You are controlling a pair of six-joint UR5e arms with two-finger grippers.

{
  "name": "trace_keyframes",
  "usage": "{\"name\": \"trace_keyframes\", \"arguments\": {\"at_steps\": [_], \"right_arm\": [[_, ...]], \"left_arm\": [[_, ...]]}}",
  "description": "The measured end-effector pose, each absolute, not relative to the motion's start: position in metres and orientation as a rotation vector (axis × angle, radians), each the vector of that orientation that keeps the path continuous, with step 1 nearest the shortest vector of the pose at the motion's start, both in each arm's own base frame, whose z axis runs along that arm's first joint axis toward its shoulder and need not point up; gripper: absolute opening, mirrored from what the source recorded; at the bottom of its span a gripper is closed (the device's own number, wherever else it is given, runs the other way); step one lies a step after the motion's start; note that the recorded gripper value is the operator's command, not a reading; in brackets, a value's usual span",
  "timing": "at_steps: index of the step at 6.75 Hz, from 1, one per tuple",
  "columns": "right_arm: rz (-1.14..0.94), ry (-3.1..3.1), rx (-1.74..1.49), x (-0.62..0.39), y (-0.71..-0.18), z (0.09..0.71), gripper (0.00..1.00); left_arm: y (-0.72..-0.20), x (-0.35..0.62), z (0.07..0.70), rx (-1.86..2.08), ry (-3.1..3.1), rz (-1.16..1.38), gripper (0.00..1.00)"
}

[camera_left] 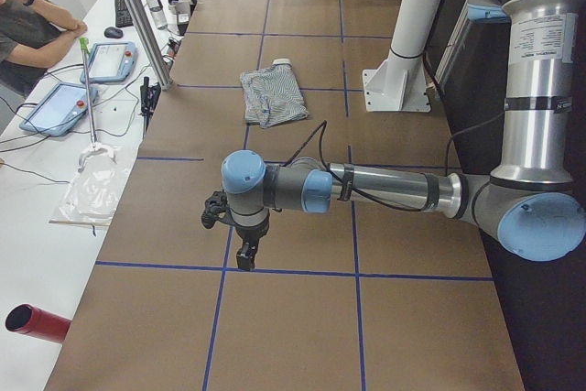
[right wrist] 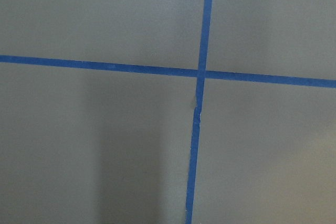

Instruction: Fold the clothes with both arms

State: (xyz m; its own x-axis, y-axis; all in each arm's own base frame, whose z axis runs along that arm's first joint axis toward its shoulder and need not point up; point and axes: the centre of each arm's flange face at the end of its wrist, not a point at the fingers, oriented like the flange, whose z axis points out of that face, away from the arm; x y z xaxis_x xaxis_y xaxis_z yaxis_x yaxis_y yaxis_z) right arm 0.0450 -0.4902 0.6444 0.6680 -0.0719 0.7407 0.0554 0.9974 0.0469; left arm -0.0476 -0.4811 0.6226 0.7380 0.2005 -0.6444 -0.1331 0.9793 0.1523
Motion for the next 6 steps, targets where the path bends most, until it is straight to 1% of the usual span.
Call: {"name": "trace_keyframes", "arguments": {"at_steps": [3, 6], "right_arm": [[-0.069, -0.837, 0.023, 0.046, -0.4894, 0.6434, 1.0], [-0.068, -0.84, 0.023, 0.0463, -0.4884, 0.6434, 1.0]], "left_arm": [[-0.4767, -0.0475, 0.6258, 0.057, 0.747, 0.082, 1.0], [-0.4765, -0.0471, 0.6255, 0.054, 0.756, 0.068, 1.0]]}}
